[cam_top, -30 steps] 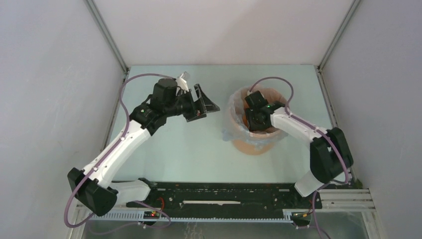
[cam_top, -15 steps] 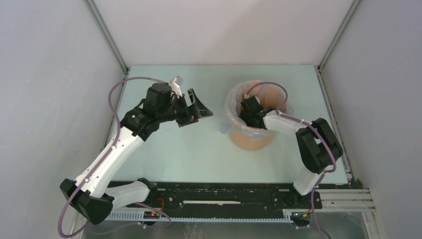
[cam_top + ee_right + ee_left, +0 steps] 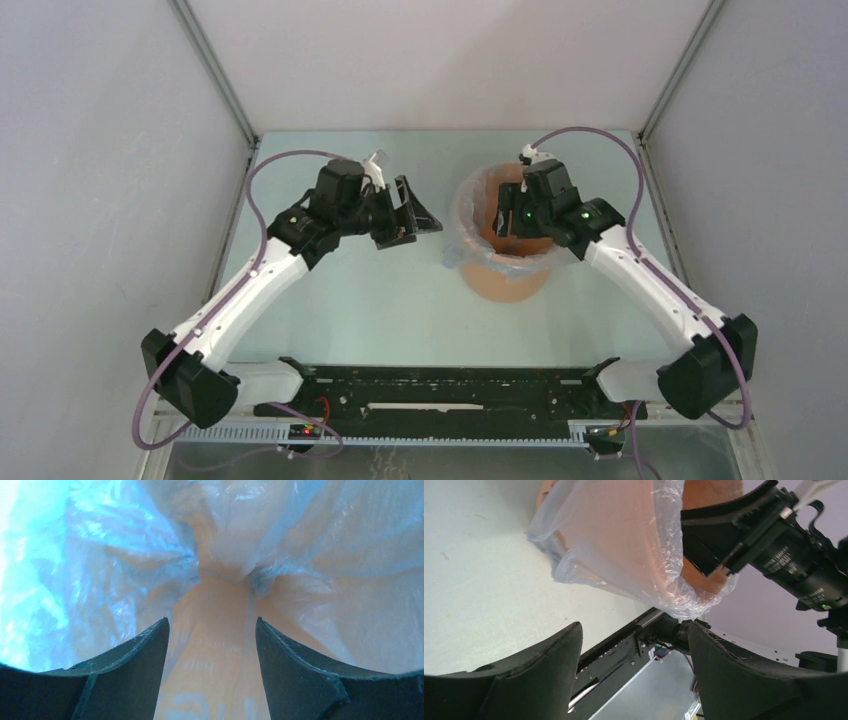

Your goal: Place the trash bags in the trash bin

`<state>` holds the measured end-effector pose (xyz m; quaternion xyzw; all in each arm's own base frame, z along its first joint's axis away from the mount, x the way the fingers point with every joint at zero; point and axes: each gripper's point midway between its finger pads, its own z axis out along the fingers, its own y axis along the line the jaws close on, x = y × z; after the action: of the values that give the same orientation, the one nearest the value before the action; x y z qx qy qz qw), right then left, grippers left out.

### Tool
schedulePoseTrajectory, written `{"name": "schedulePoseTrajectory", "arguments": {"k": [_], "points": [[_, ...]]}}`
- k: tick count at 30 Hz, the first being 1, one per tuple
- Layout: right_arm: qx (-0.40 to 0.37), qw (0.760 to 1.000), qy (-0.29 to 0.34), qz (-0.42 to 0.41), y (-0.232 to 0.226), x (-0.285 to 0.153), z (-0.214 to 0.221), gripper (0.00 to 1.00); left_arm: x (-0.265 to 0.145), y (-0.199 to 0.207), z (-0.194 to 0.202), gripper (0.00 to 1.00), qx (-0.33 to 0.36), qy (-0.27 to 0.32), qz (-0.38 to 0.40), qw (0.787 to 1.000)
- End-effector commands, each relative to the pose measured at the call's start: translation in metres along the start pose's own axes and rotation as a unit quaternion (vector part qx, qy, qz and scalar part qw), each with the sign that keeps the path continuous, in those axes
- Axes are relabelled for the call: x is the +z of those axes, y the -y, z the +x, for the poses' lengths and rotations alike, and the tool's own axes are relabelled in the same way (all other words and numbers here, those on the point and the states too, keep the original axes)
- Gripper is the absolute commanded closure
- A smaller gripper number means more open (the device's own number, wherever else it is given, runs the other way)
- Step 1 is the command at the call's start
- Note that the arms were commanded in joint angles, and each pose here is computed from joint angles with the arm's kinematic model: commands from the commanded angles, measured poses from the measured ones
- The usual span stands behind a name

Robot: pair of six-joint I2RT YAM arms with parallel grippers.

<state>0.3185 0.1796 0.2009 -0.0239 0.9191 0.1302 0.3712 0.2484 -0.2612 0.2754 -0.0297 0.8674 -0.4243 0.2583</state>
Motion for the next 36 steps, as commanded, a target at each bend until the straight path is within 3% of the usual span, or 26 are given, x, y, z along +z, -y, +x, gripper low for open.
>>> {"name": "schedulePoseTrajectory", "arguments": {"k": [1, 9, 13, 16, 21, 27, 31, 36], "points": [[0.017, 0.999, 0.011, -0.033, -0.006, -0.058, -0.008, 0.27, 0.009, 0.030, 0.001, 0.19, 0.018, -0.014, 0.059, 0.998], [0.021, 0.989, 0.043, -0.139, -0.029, -0.154, 0.002, 0.27, 0.030, 0.042, -0.008, 0.13, 0.010, -0.019, 0.068, 0.997], [0.048, 0.983, 0.058, -0.167, -0.033, -0.179, 0.010, 0.27, 0.037, 0.045, -0.011, 0.13, 0.004, -0.023, 0.068, 0.997], [0.131, 0.977, 0.047, -0.162, -0.030, -0.180, 0.021, 0.27, 0.042, 0.049, -0.012, 0.13, 0.003, -0.026, 0.069, 0.997], [0.250, 0.940, 0.021, -0.231, -0.050, -0.183, 0.038, 0.27, 0.047, 0.050, -0.018, 0.13, -0.013, -0.019, 0.063, 0.998], [0.334, 0.924, 0.013, -0.186, -0.028, -0.154, 0.062, 0.22, 0.053, 0.049, -0.020, 0.14, -0.021, -0.021, 0.059, 0.998], [0.418, 0.885, 0.031, -0.202, -0.029, -0.135, 0.057, 0.23, 0.054, 0.049, -0.019, 0.14, -0.025, -0.025, 0.058, 0.998], [0.454, 0.871, 0.073, -0.175, -0.012, -0.121, 0.050, 0.28, 0.056, 0.053, -0.013, 0.18, -0.025, -0.040, 0.068, 0.997]]}}
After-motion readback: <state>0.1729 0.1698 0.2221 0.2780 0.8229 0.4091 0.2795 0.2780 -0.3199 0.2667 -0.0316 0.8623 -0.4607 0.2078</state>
